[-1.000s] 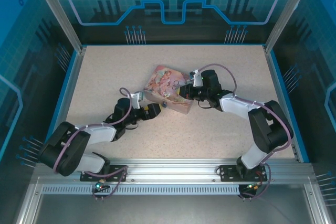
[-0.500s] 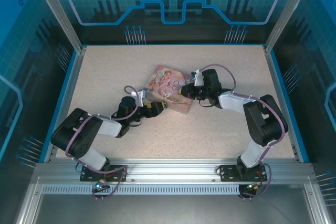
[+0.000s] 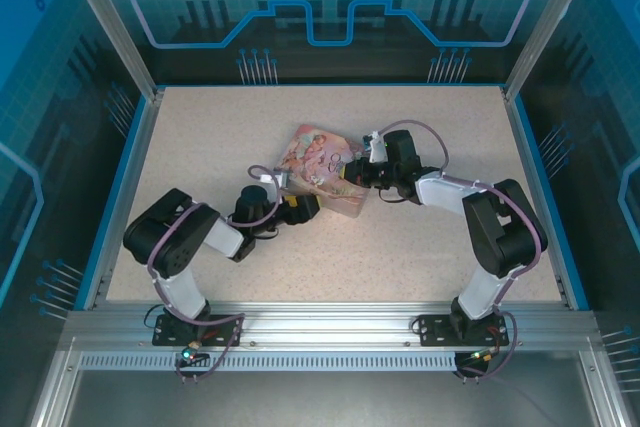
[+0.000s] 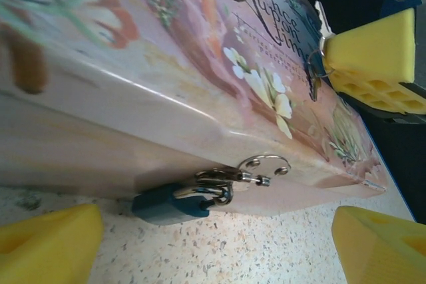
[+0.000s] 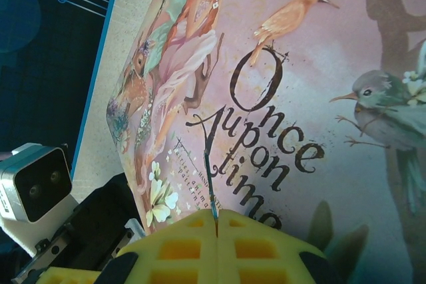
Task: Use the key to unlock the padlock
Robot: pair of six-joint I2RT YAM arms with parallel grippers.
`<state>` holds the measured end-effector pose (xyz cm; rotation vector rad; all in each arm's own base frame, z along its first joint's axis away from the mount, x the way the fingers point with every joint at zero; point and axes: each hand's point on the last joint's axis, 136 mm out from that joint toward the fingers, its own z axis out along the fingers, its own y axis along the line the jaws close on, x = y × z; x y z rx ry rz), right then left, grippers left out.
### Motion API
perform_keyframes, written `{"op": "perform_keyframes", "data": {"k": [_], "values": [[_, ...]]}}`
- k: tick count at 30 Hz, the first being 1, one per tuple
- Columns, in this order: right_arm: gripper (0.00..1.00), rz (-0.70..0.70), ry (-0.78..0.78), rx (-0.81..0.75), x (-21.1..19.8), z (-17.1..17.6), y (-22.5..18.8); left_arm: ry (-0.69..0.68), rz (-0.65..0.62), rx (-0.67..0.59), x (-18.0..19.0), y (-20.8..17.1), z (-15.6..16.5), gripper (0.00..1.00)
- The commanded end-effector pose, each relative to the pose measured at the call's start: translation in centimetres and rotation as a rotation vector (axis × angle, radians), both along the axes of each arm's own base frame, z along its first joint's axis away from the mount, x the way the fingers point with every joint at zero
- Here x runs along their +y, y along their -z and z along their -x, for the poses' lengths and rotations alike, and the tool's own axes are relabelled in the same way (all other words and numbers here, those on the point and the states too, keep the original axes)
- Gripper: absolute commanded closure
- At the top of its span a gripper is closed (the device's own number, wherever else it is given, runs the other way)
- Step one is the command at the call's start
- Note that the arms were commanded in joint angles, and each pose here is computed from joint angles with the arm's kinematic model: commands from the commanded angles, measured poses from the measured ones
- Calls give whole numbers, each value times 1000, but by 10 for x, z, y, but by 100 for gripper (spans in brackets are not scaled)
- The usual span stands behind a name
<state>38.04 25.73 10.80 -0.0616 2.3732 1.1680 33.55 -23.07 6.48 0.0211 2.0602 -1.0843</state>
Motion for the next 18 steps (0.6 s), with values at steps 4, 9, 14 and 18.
{"op": "perform_keyframes", "data": {"k": [4,9,14,18], "values": [[100,43,12,23,-9,0,10,-2,-3,-99,-12,-7,-12,11],[100,42,11,24,-8,3,13,-11,-24,-110,-13,-2,-15,13],[100,39,12,20,-7,2,13,-29,-97,-140,-10,3,-19,21],[100,37,9,17,-7,2,12,-27,-184,-160,-9,10,-19,25]]}}
